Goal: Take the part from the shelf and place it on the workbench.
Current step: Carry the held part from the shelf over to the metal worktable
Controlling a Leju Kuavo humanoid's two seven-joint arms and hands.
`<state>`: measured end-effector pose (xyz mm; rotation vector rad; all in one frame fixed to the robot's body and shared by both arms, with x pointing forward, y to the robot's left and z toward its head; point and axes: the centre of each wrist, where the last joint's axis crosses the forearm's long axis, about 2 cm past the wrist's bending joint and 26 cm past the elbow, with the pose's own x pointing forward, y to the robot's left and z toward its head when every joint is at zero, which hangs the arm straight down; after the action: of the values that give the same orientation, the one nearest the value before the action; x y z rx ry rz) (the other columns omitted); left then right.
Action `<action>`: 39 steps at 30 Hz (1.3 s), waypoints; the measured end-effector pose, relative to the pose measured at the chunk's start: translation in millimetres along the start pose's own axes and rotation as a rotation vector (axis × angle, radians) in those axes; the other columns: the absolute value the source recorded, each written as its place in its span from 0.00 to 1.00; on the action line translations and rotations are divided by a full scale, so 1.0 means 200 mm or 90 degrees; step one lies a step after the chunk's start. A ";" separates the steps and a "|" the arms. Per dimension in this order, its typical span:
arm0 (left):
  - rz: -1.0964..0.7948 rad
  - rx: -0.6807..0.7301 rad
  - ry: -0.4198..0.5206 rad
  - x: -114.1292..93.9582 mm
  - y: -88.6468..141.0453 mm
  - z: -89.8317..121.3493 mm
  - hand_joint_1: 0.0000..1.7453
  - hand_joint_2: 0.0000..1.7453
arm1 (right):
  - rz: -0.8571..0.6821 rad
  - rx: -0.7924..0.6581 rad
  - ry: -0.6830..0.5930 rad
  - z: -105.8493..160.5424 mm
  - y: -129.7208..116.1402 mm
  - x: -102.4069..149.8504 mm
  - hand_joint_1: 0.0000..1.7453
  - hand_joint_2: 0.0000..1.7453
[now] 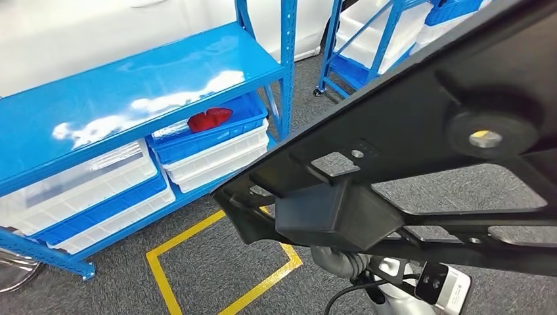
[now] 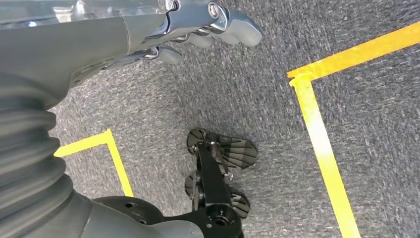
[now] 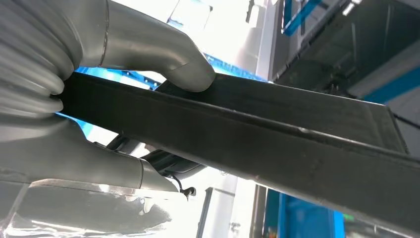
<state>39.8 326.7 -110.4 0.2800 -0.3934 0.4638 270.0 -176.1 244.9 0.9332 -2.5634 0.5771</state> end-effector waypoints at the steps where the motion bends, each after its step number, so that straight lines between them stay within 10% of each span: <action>1: 0.000 0.001 -0.001 0.00 0.00 0.00 0.00 1.00 | 0.002 -0.002 0.001 0.00 0.00 0.00 1.00 1.00; 39: -0.011 -0.058 0.015 -0.07 -0.07 0.04 0.00 1.00 | 0.003 -0.008 0.104 0.22 0.03 0.02 1.00 1.00</action>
<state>33.1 306.6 -112.2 0.1885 -0.3877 0.4308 255.6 -195.9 208.3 0.8404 -2.4214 0.6118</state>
